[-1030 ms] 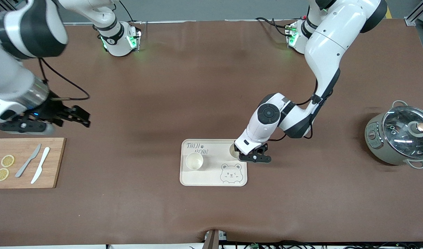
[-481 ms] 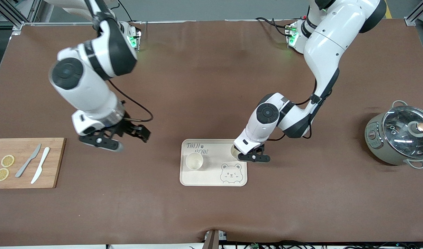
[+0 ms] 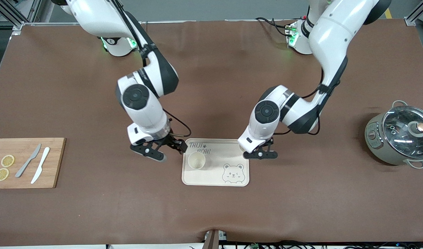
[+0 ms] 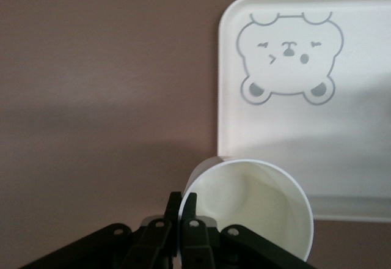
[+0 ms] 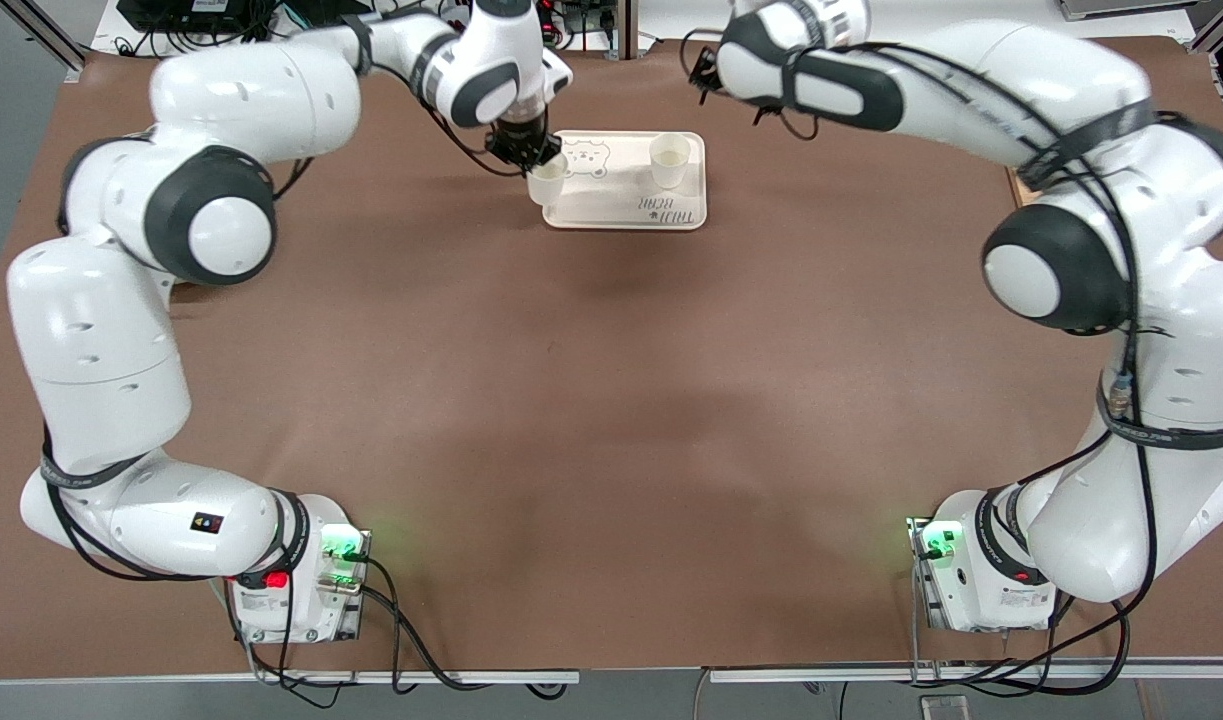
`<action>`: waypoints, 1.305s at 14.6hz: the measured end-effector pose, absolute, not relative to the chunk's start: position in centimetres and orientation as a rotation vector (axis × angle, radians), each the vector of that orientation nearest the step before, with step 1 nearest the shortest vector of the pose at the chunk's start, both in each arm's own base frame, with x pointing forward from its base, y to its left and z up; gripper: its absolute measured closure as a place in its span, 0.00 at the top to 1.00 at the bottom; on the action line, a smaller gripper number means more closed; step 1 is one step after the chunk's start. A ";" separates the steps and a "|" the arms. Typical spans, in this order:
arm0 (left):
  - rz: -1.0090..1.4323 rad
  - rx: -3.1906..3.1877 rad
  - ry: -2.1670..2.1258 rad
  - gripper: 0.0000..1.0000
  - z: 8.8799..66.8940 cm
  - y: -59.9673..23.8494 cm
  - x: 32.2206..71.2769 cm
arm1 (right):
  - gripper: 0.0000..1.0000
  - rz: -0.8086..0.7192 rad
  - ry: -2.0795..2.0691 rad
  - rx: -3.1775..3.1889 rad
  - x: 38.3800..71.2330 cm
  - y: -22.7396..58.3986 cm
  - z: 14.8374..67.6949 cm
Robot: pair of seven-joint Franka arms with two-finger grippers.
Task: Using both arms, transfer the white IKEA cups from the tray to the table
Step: 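Lift the cup with the left gripper while the right gripper reaches the other cup, then carry the cup toward the pot with the left gripper while the right gripper grasps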
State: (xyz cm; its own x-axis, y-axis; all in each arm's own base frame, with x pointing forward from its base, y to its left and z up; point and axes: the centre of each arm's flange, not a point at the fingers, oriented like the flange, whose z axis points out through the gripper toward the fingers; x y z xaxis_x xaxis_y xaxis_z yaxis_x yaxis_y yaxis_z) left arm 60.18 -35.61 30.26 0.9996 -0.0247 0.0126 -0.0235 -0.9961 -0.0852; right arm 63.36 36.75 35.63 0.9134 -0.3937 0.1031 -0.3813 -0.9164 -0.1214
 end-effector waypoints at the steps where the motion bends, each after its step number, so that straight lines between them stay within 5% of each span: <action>1: 0.021 -3.040 0.013 0.04 32.6 -35.1 59.6 | 1.00 -0.189 0.623 -2.974 63.5 37.5 34.7; 8: 0.159 -3.092 0.107 0.04 44.6 -25.8 57.8 | 1.00 -0.228 0.625 -2.952 64.1 39.7 30.4; 15: 0.149 -3.229 0.363 0.04 44.5 -7.8 56.9 | 1.00 -0.238 0.613 -2.960 64.1 40.2 26.4; 19: 0.025 -3.233 0.412 0.04 41.0 -6.3 54.5 | 1.00 -0.252 0.603 -2.955 64.1 40.4 23.7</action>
State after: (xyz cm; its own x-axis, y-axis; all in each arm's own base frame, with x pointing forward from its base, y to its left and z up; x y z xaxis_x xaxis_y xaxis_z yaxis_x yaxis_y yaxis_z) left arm 54.52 -6.33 41.05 0.9681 -0.2507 -0.0003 -0.2489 -0.9613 0.1178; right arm 64.12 40.45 23.68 0.9069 -0.3976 0.1395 -0.3785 -0.9142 -0.1449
